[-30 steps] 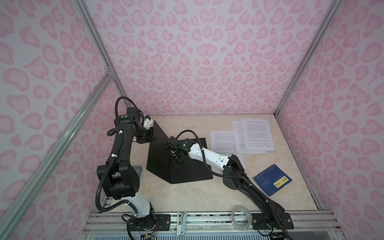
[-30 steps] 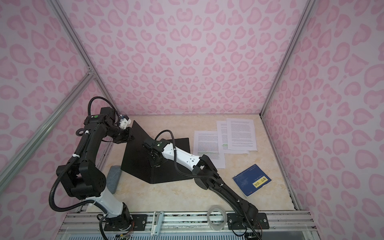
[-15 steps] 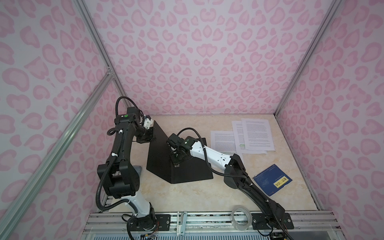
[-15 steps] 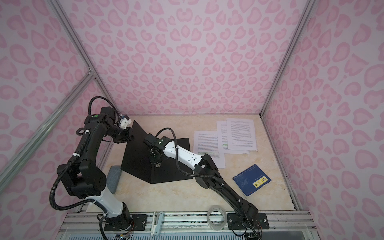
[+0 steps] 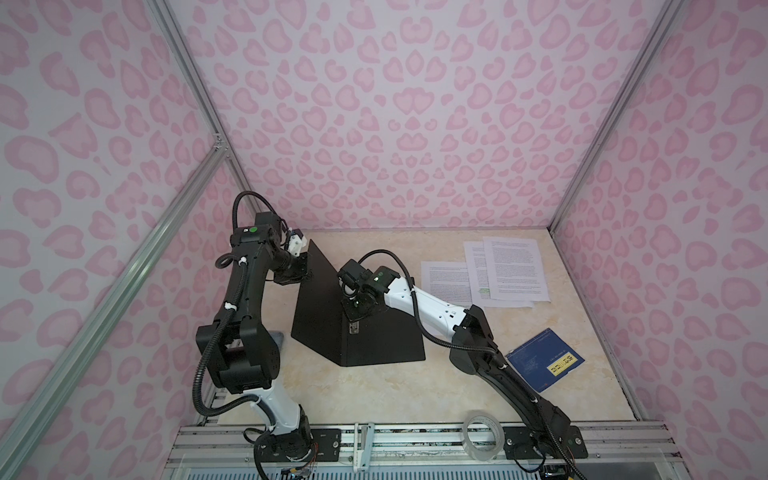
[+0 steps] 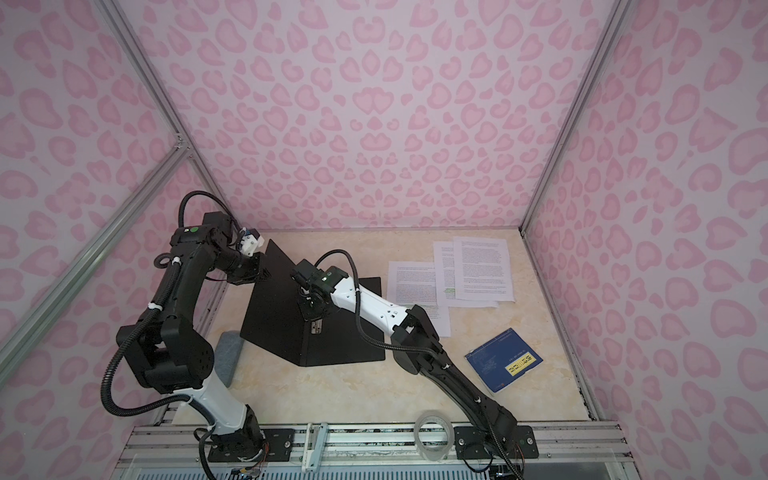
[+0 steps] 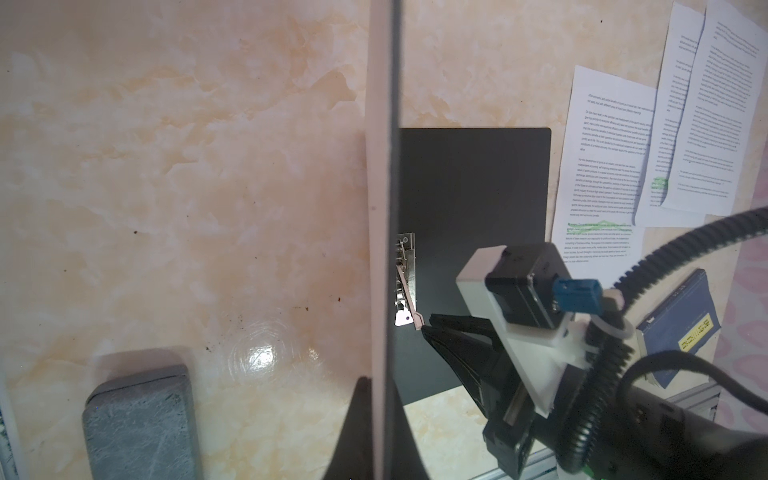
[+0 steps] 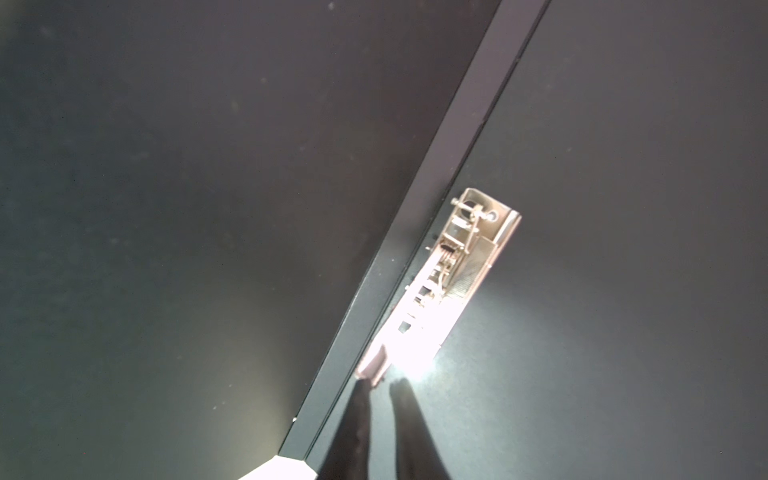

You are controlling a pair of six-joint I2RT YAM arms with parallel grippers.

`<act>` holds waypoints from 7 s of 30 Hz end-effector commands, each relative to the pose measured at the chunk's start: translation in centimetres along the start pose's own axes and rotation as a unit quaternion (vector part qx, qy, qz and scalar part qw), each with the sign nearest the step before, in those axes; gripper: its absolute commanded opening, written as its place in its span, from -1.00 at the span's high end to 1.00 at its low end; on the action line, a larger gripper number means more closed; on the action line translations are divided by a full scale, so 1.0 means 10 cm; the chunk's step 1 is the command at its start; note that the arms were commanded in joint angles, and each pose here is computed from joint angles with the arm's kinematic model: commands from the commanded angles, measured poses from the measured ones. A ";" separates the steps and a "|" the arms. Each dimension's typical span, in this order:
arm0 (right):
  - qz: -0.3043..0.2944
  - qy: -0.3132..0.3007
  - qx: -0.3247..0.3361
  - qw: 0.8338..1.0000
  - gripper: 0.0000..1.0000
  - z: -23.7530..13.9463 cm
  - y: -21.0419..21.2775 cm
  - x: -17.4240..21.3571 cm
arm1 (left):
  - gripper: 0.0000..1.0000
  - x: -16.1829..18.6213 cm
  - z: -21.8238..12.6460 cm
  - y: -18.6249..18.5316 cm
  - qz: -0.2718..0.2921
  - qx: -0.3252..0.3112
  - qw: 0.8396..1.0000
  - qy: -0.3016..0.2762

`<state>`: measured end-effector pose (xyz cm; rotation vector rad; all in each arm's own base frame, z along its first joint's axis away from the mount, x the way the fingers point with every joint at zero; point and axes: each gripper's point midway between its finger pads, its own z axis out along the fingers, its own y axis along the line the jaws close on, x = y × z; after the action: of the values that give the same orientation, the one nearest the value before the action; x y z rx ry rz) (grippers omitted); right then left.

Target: Put the files into the folder

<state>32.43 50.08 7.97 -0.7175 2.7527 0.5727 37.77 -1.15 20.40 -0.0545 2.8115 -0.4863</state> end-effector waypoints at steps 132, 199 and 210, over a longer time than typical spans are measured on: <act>0.023 -0.039 -0.079 0.996 0.34 -0.54 -0.99 0.09 | -0.22 0.54 0.23 1.05 -0.087 -0.052 0.992 0.071; 0.005 -0.020 0.221 0.975 0.01 -1.08 -1.76 1.07 | -0.96 0.10 -0.32 -0.25 0.134 -0.048 0.988 -0.056; -0.006 0.004 0.218 0.976 0.03 -0.64 -1.75 1.24 | -0.96 0.16 -0.07 -0.29 0.119 -0.024 0.992 -0.032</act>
<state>29.67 27.56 5.03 -0.6337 2.7449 -0.0563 36.02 -3.34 21.63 0.2603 2.7231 -0.3174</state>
